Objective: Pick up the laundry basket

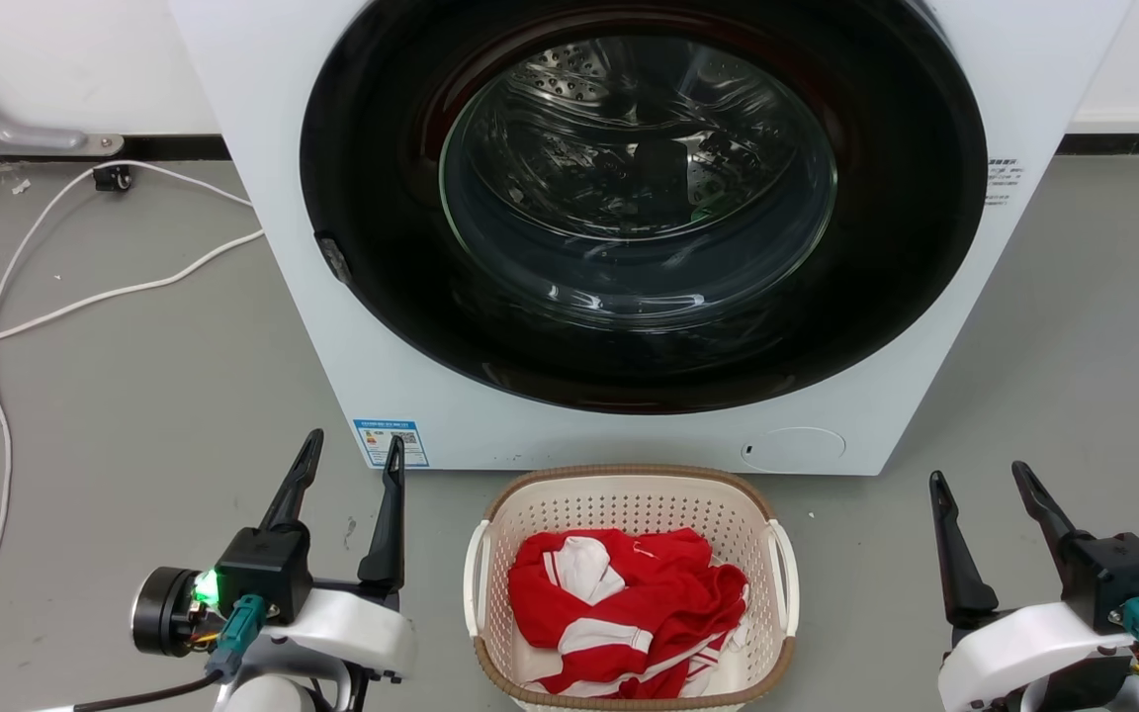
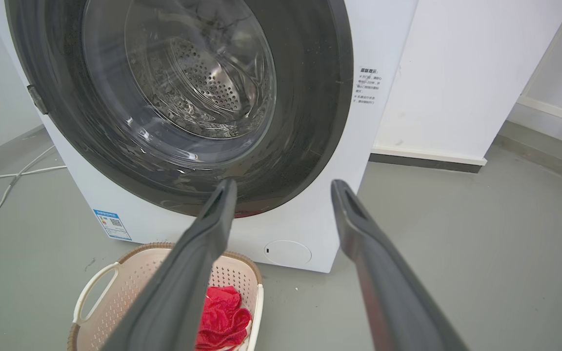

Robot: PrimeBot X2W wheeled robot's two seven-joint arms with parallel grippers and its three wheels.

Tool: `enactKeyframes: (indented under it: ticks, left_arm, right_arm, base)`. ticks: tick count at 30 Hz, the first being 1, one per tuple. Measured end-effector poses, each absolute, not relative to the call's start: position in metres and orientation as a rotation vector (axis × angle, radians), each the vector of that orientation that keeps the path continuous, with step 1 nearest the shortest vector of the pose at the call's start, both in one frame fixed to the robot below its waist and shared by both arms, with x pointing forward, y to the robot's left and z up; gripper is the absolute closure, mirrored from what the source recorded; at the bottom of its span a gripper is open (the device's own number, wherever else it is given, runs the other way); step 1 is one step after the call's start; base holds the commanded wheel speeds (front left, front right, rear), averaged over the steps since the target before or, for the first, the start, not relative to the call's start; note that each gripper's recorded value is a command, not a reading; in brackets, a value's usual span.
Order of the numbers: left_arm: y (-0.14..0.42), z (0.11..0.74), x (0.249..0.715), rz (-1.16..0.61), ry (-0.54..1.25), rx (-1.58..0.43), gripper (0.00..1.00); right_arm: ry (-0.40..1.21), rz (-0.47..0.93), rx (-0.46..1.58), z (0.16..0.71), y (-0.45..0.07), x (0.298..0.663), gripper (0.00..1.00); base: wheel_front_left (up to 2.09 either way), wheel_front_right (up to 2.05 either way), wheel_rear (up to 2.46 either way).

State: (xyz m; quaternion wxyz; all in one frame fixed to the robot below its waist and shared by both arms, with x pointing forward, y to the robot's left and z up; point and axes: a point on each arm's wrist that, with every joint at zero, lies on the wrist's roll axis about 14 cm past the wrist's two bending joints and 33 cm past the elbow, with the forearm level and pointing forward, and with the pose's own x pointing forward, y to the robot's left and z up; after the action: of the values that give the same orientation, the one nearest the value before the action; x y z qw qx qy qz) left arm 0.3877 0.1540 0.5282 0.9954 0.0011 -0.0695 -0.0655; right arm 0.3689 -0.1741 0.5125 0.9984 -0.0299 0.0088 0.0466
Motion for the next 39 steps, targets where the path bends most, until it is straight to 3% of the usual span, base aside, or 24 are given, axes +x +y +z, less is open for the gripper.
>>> enactKeyframes:
  ticks: [24,39]
  left_arm:
    - [0.157,0.519,0.392,-0.114,-0.112,-0.002,0.0]
    - [0.161,0.473,0.459,-0.125,0.028,-0.044,0.0]
  right_arm:
    - [0.031,0.091,-0.055,0.506,-0.175,0.373,0.0]
    - [0.14,0.1,-0.036,0.468,-0.171,0.431,0.0]
  base:
    - [0.0,0.0,0.0]
    - [0.0,0.0,0.0]
